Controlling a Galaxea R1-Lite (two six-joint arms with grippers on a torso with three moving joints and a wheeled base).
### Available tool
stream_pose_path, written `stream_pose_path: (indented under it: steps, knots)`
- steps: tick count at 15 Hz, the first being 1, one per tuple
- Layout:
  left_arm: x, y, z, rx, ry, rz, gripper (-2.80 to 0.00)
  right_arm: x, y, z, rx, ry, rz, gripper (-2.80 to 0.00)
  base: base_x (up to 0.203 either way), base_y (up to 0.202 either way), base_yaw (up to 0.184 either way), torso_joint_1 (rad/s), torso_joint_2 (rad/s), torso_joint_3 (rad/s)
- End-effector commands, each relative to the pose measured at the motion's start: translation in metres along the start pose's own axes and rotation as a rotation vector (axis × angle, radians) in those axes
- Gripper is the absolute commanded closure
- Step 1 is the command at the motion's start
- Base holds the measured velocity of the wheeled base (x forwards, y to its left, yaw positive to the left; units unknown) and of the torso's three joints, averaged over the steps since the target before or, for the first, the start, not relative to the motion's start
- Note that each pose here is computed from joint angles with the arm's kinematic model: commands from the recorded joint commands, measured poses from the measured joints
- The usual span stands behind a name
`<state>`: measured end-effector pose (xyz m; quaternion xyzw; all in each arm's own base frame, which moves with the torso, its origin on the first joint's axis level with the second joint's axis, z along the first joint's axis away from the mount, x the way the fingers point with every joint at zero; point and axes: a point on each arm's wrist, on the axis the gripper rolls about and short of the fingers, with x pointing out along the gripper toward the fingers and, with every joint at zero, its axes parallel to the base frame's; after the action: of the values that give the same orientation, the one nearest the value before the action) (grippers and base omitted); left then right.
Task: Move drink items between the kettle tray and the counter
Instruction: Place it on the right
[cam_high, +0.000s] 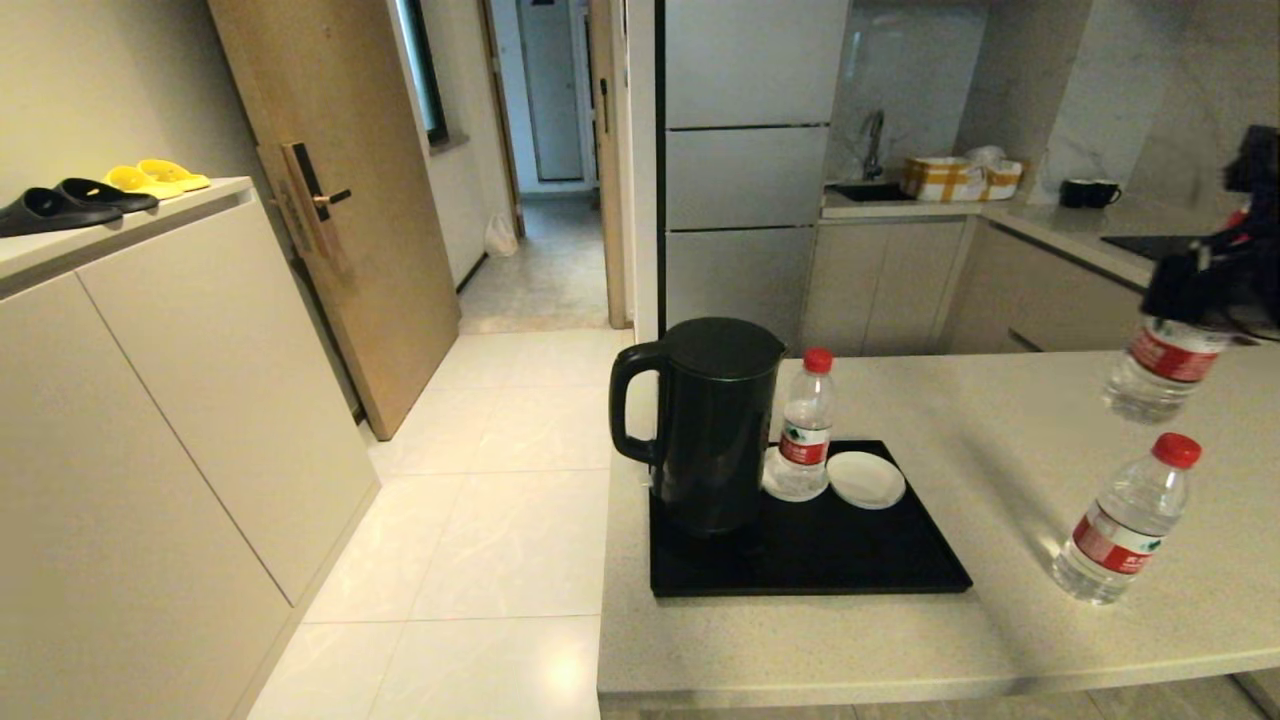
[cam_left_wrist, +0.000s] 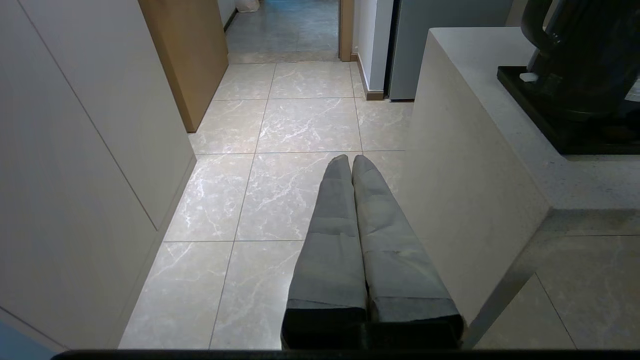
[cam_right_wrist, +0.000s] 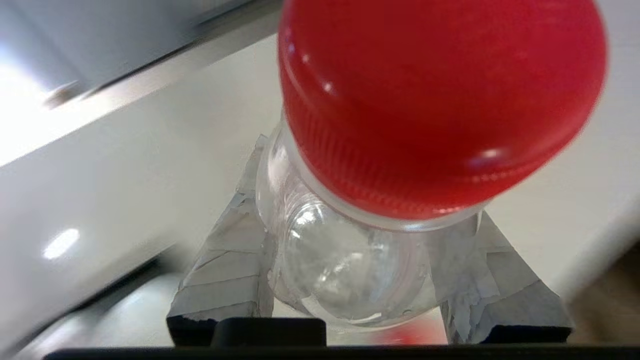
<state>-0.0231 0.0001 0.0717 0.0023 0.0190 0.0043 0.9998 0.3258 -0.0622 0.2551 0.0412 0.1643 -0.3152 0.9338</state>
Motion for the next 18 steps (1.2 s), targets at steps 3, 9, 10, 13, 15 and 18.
stream_pose_path:
  steps: [3, 9, 10, 13, 15, 18]
  knots:
    - [0.000, 0.000, 0.000, 0.000, 0.002, 0.002, 0.00, -0.009, -0.104, 0.025, 0.090, -0.031, -0.168, 0.00, 0.000, 0.000, 0.000, 0.000, 0.00, 0.000]
    - [0.000, 0.000, 0.000, 0.000, 0.002, 0.000, 0.00, 0.015, -0.139, -0.034, 0.112, 0.162, -0.175, 0.00, 0.000, 0.000, 0.000, 0.000, 0.00, 0.000]
    - [0.000, 0.000, 0.000, 0.000, 0.002, 0.001, 0.00, 0.030, -0.139, -0.042, 0.110, 0.173, -0.178, 0.00, 0.000, 0.000, 0.000, 0.000, 0.00, 0.000]
    - [0.000, 0.000, 0.000, 0.000, 0.002, 0.001, 0.00, 0.078, -0.147, -0.055, 0.080, 0.140, -0.206, 0.00, 0.000, 0.000, 0.000, 0.000, 0.00, 0.000]
    - [0.000, 0.000, 0.000, 0.000, 0.001, 0.001, 0.00, 0.097, -0.156, -0.053, 0.066, 0.109, -0.238, 0.00, 0.000, 0.000, 0.000, 0.000, 0.00, 0.000]
    - [0.000, 0.000, 0.000, 0.000, 0.002, 0.001, 0.00, 0.119, -0.166, -0.062, 0.062, 0.134, -0.281, 0.00, 0.000, 0.000, 0.000, 0.000, 0.00, 0.000]
